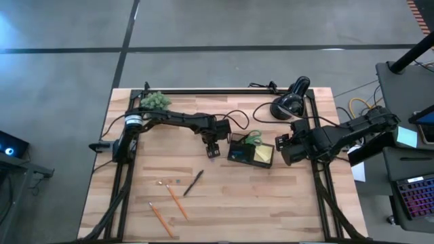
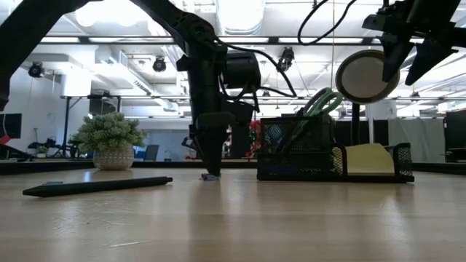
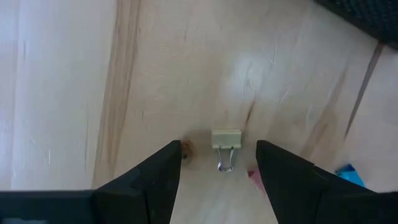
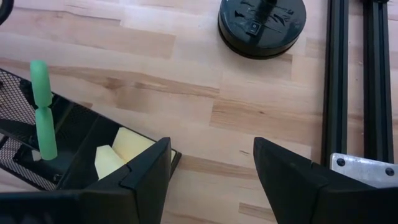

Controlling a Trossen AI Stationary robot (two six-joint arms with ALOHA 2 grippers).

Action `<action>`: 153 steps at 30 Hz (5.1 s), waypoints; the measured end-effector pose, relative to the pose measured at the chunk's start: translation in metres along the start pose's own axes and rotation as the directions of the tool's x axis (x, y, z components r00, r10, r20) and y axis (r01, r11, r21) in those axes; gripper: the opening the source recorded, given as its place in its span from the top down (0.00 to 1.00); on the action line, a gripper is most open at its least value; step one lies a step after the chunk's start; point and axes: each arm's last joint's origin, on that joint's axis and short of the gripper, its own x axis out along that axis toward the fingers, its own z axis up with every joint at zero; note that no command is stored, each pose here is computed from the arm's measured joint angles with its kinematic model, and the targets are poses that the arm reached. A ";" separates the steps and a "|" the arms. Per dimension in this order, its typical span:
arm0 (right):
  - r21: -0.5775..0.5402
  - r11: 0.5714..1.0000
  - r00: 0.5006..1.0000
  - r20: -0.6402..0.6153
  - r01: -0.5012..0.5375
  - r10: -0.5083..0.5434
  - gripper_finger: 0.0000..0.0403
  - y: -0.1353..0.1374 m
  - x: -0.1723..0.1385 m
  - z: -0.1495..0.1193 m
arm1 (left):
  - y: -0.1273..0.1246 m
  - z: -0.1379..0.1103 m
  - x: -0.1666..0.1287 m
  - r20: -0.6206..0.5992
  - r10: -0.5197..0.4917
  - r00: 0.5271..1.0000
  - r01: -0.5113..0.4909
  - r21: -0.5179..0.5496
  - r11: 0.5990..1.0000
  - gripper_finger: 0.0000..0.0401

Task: Pick and place office supplies into organizer
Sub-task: Put the right yellow binder clip into the black mesh organizer

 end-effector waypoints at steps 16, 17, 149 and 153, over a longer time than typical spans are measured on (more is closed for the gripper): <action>-0.002 1.000 1.000 0.000 0.001 -0.001 0.46 0.000 0.000 0.000 | 0.000 0.003 0.000 0.033 0.014 0.999 -0.014 0.001 1.000 0.56; -0.002 1.000 1.000 0.000 0.002 -0.002 0.46 0.000 0.000 0.000 | -0.001 0.003 0.000 0.035 0.014 0.999 -0.014 0.005 1.000 0.57; -0.145 0.989 0.994 -0.103 0.009 -0.024 0.46 -0.008 -0.002 0.000 | -0.132 0.053 -0.032 0.470 0.148 0.870 -0.003 -0.296 0.955 0.86; -0.151 0.989 0.994 -0.103 0.008 -0.024 0.46 -0.008 -0.002 0.000 | -0.131 0.052 -0.031 0.464 0.161 0.871 -0.005 -0.320 0.947 0.77</action>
